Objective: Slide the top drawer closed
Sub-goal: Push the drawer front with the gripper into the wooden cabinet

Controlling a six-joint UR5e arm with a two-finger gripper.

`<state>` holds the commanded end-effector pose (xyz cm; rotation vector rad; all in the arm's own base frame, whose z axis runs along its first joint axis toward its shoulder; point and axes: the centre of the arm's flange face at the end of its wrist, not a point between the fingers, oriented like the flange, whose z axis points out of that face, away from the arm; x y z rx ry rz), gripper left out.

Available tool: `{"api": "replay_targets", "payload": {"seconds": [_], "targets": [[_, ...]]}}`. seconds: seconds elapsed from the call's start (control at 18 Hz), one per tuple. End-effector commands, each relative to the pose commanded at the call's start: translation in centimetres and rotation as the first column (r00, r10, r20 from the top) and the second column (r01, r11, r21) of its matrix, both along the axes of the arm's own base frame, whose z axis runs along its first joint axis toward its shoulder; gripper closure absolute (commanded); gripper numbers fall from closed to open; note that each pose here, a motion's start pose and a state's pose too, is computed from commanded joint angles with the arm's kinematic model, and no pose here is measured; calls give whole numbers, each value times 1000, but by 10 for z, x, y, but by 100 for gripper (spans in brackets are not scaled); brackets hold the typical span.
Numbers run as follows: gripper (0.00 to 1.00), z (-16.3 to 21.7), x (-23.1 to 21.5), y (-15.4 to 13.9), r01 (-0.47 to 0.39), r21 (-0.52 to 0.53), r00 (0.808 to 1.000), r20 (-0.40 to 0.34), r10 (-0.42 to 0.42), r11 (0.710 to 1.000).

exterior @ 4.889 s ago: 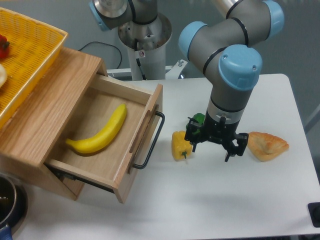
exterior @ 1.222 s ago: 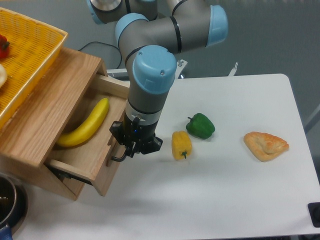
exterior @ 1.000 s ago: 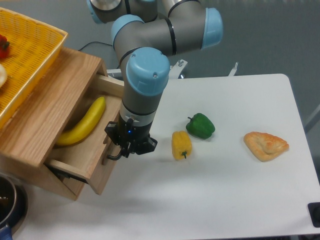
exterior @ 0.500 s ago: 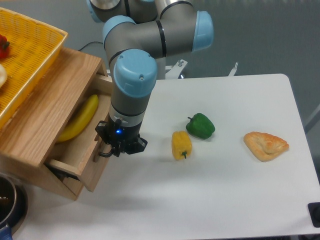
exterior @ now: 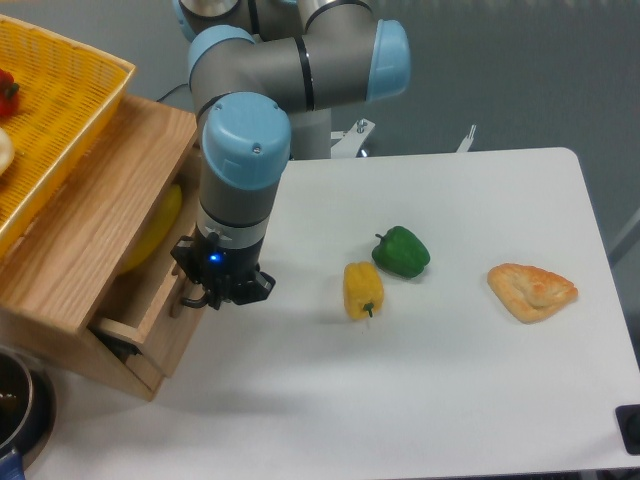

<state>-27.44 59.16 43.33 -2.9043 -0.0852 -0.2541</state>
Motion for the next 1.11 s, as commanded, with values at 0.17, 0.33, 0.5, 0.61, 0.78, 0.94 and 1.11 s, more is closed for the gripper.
{"api": "replay_targets", "payload": {"seconds": [0.17,0.33,0.5,0.61,0.78,0.94,1.11], "targets": [[85,-1,8,1,11,-3,1000,1,-11,1000],[85,-2,10,1,14,-5,1000,4,-14,1000],[85,1,18,3,26,0,1000,2,-26,1000],[85,0,20,3,28,-1,1000,3,-28,1000],[85,0,28,6,39,-3,999,4,-39,999],[85,-1,30,5,42,-4,999,7,-42,999],[85,-1,30,4,40,-3,999,7,-40,999]]}}
